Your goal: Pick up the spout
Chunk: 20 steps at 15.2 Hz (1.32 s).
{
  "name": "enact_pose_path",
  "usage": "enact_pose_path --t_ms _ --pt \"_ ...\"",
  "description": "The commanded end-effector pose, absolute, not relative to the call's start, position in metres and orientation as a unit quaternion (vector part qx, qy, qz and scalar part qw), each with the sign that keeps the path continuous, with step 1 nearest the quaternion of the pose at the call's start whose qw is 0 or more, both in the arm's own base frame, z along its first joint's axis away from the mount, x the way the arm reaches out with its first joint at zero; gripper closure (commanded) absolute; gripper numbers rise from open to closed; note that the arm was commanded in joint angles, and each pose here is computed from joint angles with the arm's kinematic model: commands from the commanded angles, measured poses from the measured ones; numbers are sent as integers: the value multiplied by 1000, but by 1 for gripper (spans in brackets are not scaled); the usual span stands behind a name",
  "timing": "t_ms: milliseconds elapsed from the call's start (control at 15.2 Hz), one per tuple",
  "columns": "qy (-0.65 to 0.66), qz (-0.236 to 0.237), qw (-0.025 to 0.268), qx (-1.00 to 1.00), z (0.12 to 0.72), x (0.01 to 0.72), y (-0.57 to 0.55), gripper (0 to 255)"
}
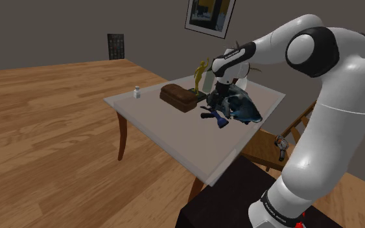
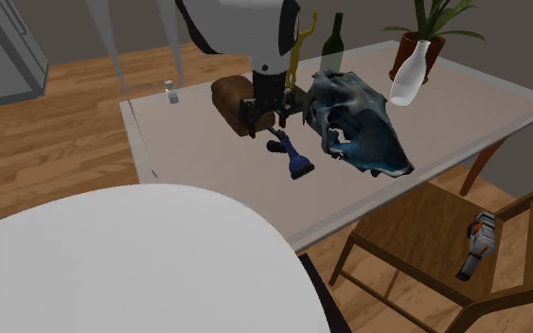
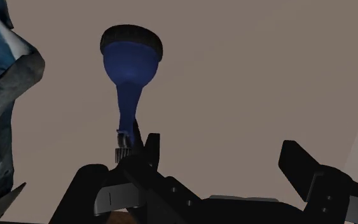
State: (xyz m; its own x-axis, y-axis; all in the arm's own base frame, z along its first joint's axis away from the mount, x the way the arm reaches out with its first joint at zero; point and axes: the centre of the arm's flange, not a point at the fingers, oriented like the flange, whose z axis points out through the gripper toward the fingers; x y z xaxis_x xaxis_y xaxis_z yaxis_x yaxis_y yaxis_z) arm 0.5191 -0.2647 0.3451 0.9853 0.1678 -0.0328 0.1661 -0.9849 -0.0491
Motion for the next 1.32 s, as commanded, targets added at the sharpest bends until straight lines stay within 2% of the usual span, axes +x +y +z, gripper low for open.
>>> enact_pose_path --t_ms 0,396,1056,1122,1254 --pt "-86 19 21 -996 331 533 -282 0" --pt "-89 19 14 -996 293 574 -336 0" --pt "-90 19 14 -996 251 576 -339 0" --pt "-90 19 14 -996 251 575 -340 255" --pt "-90 19 14 -996 251 575 -340 255"
